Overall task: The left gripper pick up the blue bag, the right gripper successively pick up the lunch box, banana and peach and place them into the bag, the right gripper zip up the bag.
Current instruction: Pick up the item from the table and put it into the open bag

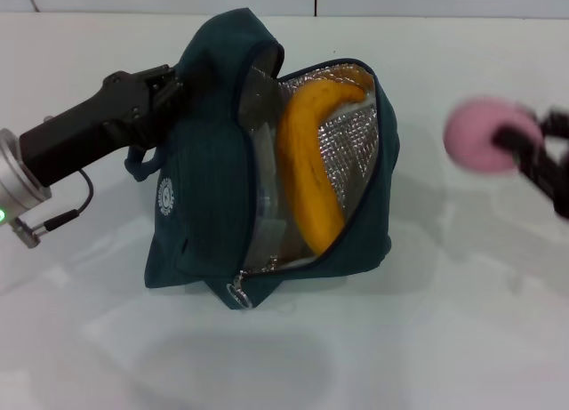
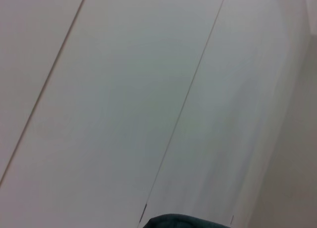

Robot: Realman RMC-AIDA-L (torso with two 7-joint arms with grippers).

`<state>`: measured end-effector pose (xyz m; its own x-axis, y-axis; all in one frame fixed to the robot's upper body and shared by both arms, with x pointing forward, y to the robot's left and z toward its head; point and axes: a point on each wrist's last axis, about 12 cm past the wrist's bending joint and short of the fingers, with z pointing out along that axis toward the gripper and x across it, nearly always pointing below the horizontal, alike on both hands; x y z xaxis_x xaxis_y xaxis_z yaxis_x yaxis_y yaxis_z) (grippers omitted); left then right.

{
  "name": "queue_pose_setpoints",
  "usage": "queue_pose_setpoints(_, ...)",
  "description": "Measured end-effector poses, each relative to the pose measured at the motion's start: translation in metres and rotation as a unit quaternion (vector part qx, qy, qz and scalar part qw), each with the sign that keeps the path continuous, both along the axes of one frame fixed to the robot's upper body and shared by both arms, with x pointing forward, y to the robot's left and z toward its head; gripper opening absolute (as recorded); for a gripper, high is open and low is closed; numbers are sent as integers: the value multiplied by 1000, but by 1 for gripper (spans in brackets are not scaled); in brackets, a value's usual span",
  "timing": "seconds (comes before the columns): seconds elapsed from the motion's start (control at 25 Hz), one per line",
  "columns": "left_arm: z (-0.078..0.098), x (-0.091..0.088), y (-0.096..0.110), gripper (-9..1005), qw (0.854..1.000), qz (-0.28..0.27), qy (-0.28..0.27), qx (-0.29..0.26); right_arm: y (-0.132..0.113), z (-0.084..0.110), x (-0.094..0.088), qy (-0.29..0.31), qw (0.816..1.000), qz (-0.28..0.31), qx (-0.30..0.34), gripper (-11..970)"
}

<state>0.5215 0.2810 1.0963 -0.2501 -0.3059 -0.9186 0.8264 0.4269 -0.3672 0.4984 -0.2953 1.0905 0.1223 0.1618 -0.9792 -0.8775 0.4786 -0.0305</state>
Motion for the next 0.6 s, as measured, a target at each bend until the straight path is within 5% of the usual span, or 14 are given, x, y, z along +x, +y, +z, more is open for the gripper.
queue_pose_setpoints(0.2, 1, 1, 0, 39, 1000, 2, -2, -2, 33, 29, 35, 18, 996, 88, 22, 187)
queue_pose_setpoints(0.6, 4, 6, -5, 39, 1000, -7, -11, 2, 106, 62, 89, 64, 981, 169, -75, 199)
